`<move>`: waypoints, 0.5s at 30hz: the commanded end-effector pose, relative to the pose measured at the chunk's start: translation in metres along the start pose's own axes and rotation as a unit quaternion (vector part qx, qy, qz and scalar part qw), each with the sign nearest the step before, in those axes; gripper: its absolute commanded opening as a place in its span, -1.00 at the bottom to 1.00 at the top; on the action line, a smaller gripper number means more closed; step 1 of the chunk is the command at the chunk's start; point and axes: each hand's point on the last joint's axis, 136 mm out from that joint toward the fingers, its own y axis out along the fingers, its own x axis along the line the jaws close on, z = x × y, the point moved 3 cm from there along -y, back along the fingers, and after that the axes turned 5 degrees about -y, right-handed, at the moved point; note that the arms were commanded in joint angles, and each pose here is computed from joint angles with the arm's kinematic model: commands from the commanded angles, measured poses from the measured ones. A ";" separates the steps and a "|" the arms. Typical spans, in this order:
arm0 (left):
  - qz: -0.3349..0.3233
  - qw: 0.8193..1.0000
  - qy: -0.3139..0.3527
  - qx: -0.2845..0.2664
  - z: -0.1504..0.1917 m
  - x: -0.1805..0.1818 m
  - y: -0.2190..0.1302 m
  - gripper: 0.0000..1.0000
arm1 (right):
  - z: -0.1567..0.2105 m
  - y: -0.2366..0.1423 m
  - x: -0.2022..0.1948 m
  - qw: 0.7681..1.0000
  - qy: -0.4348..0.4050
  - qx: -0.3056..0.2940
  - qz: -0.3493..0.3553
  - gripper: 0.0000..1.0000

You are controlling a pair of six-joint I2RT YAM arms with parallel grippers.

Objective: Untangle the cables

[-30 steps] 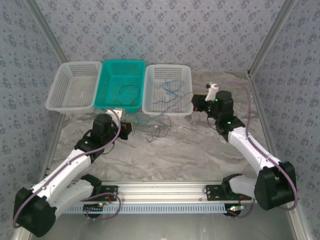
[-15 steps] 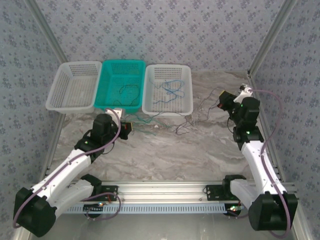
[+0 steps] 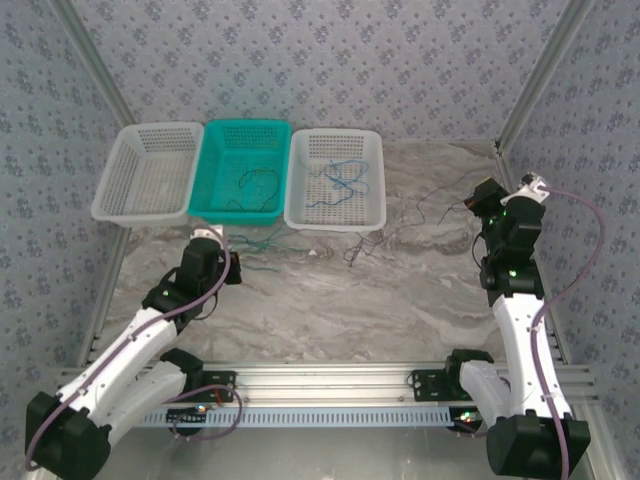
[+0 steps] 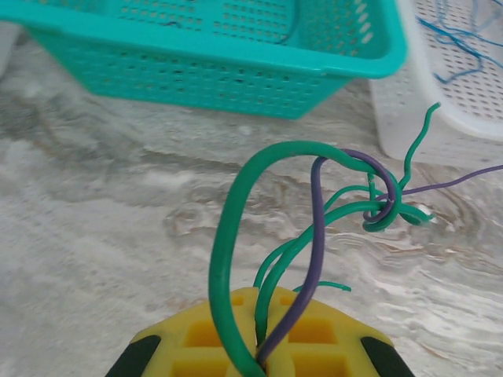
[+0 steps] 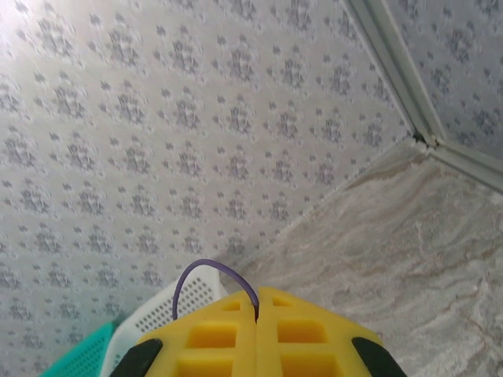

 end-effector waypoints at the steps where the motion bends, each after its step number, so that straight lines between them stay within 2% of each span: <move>1: -0.071 0.997 -0.032 -0.022 0.004 0.031 -0.009 -1.00 | -0.032 -0.012 0.000 0.998 0.012 -0.058 0.030 -1.00; 5: -0.151 0.983 -0.080 -0.062 0.003 0.068 -0.028 -1.00 | -0.052 -0.026 -0.015 0.988 0.041 -0.118 0.088 -1.00; 9: -0.187 0.969 -0.125 -0.102 0.002 0.090 -0.041 -1.00 | -0.060 -0.027 -0.018 0.984 0.042 -0.134 0.105 -1.00; 13: -0.208 0.962 -0.139 -0.109 0.002 0.100 -0.045 -1.00 | -0.063 -0.022 -0.011 0.986 0.046 -0.128 0.091 -1.00; 15: -0.185 0.969 -0.131 -0.099 0.003 0.093 -0.040 -1.00 | -0.062 -0.016 0.007 0.992 0.035 -0.112 0.038 -1.00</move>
